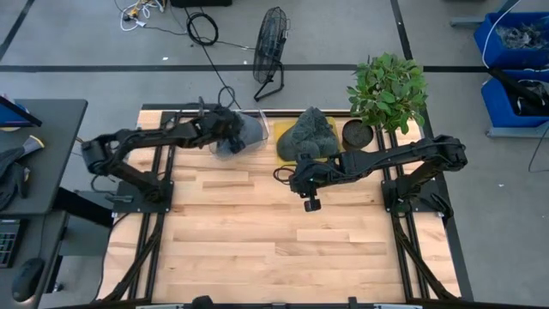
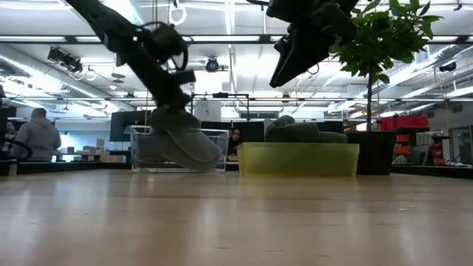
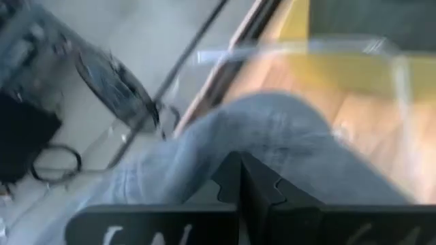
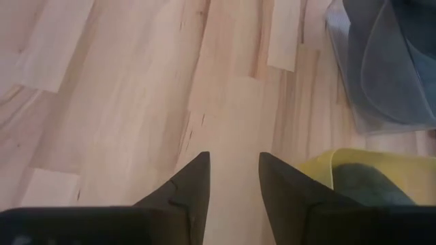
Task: Pick & Place hat
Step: Put the gray cap into the transparent bin, then return to Home Position
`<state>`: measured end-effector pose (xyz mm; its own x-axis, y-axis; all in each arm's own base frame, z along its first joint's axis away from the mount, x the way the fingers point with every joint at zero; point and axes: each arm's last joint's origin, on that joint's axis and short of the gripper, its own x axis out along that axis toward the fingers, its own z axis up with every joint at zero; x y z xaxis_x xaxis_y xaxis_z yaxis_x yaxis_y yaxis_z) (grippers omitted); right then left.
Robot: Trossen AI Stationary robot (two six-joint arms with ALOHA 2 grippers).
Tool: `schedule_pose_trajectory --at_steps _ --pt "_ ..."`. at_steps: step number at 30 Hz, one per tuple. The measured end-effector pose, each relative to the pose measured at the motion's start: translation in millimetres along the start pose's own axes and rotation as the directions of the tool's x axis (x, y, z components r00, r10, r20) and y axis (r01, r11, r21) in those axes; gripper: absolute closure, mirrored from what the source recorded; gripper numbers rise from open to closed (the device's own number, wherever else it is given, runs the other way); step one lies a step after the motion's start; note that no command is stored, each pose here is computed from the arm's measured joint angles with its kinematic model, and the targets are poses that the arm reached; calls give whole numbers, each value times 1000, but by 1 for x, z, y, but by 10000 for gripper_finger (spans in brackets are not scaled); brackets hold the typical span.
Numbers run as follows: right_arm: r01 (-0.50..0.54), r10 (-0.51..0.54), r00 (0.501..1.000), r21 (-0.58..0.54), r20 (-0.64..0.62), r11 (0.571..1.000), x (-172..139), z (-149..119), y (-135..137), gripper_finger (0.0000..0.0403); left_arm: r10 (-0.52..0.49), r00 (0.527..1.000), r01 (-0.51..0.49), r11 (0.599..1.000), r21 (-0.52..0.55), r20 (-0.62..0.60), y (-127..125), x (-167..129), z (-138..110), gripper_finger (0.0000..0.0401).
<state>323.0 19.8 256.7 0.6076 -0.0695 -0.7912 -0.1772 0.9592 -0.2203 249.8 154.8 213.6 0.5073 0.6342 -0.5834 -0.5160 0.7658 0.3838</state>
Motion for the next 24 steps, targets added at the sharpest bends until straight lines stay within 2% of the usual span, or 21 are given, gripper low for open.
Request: schedule_pose_trajectory --at_steps 9,12,15,18,24 --pt "0 0 1000 0 0 1000 0 0 0 273 -40 963 22 997 -69 -267 -2 37 -37 398" --pt "0 0 1000 0 0 1000 0 0 0 273 -52 950 30 997 -74 -309 -3 43 -43 398" --pt "0 0 1000 0 0 1000 0 0 0 273 -47 957 27 997 -73 -285 -4 42 -41 398" --pt "0 0 1000 3 0 1000 0 0 0 273 -27 973 12 998 -69 -227 -2 28 -31 398" --pt "1 -1 1000 3 -6 1000 0 -1 0 273 -29 998 23 995 -97 -55 9 -39 6 398"
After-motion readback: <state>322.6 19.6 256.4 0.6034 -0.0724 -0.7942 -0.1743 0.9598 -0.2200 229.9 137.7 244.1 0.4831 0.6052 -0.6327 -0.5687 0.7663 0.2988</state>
